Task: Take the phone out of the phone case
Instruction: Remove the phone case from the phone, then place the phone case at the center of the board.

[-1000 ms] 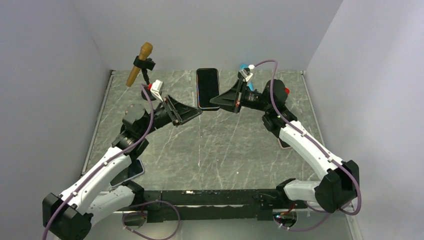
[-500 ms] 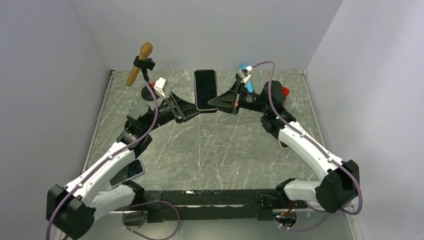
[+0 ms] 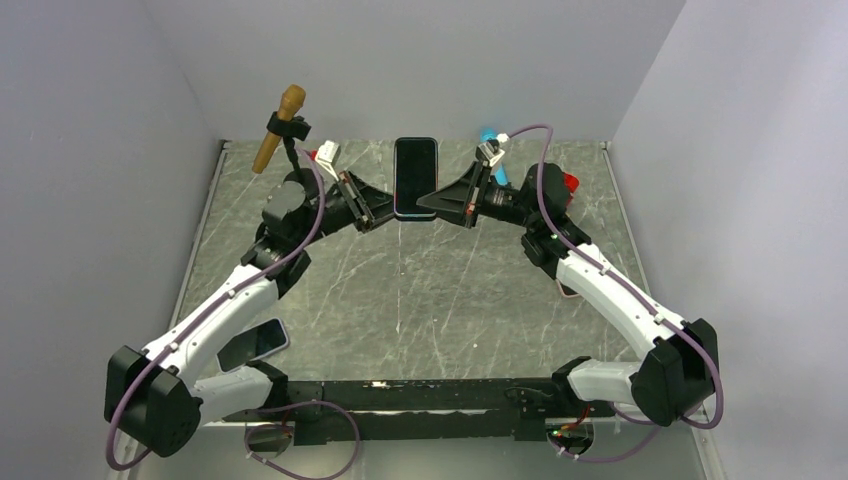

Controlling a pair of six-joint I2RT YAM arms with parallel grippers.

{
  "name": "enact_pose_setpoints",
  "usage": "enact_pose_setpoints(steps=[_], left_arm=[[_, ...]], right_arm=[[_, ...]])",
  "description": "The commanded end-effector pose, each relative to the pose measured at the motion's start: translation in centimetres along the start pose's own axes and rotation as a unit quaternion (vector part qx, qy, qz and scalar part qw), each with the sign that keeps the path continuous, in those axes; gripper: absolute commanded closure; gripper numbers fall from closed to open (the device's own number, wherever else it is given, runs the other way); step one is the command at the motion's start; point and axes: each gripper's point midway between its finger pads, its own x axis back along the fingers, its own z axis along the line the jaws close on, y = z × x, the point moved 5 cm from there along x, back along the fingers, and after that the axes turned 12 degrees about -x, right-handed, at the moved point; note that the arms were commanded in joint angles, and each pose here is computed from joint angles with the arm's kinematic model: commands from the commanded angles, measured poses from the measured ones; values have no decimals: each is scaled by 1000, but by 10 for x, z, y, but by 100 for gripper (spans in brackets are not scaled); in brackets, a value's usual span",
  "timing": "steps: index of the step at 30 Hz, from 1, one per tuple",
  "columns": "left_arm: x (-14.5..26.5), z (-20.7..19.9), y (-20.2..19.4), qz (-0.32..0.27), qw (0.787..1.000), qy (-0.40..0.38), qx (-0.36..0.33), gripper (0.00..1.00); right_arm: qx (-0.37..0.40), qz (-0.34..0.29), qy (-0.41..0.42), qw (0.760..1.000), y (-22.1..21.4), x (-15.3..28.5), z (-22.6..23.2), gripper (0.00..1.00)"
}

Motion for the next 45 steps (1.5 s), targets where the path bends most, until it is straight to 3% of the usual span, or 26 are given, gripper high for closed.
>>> enact_pose_setpoints(steps=[1,3,5,13,17,23,30,37,45], left_arm=[[-4,1,22,-31,997,65,-22,100],[2,23,20,-19,984,175,-7,100],[5,31,27,-38,974,222,-19,100],[2,57,25,-67,970,232,-25,100],[-10,76,23,-49,970,236,-43,100],[-43,122,19,-16,968,250,-15,100],[-104,184,27,28,967,253,-18,100],[-178,261,26,66,971,228,31,100],[-215,310,32,23,969,236,72,100]], right_arm=[[50,62,6,997,-22,4,4,100],[60,62,-30,996,-20,5,-15,100],[60,60,-62,994,-19,7,-34,100],[60,92,-107,988,-28,18,-62,100],[79,30,-175,981,-14,42,-72,100],[131,-53,-331,933,-8,86,-81,100],[136,-110,-355,919,-27,119,-72,100],[167,-190,-345,904,-37,148,-47,100],[207,-216,-308,903,-51,163,-19,100]])
